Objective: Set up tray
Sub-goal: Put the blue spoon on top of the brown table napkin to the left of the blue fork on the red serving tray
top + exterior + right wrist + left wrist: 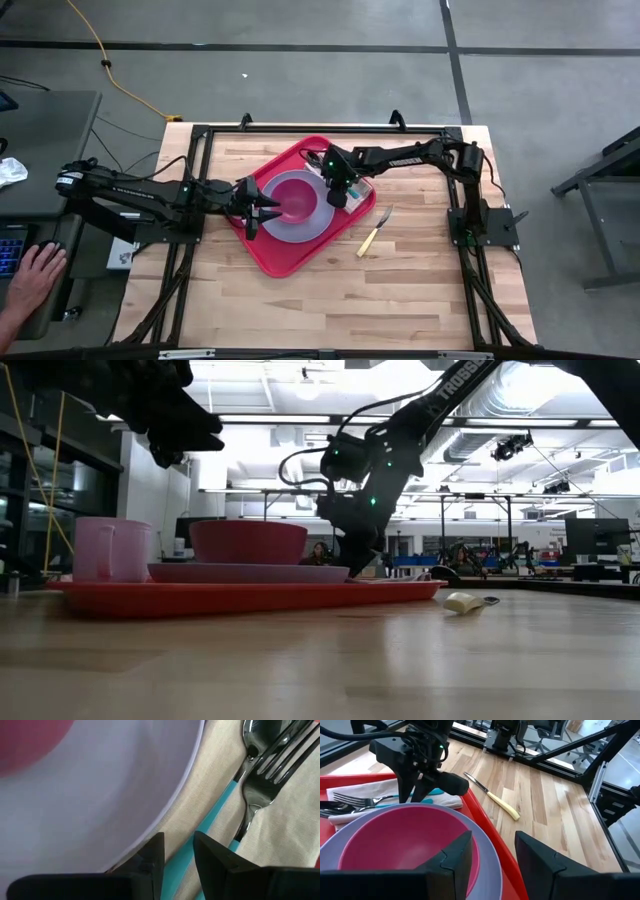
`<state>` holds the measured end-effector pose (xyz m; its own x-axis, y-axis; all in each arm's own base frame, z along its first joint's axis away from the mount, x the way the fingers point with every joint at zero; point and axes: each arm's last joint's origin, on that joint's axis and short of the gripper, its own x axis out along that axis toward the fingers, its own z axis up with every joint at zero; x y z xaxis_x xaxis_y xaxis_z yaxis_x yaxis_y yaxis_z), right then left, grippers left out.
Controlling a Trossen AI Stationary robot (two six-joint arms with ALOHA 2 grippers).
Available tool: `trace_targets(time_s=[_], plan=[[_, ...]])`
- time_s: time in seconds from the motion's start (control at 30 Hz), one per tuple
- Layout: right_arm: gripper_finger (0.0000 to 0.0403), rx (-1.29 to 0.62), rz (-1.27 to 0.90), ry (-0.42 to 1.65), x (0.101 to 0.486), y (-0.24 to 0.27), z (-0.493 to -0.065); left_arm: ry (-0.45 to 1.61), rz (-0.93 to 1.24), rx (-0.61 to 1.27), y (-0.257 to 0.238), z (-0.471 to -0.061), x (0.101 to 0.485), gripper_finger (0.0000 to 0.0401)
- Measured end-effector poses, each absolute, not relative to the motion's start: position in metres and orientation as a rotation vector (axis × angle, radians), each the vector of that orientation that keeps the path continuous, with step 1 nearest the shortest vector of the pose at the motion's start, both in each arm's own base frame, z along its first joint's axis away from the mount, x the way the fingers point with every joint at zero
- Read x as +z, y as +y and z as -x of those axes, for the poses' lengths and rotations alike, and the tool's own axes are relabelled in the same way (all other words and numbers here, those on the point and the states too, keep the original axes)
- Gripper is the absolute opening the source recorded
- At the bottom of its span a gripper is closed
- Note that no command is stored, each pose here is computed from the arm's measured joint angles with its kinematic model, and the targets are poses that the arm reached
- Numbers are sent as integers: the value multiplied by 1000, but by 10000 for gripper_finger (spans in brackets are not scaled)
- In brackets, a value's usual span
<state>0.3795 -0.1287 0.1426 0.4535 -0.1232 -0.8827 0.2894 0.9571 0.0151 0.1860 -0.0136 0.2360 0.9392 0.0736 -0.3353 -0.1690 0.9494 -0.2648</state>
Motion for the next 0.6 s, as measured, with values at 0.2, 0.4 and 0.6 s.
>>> trace_targets(time_s=[0.2, 0.4, 0.6], plan=[[66, -259, -175, 1073, 142, -130, -379, 330, 291, 129, -13, -186, 236, 179], [44, -262, -175, 1077, 142, -130, -379, 332, 287, 137, -13, -186, 236, 179], [26, -274, -193, 1083, 141, -130, -378, 333, 285, 137, -13, -186, 235, 179]])
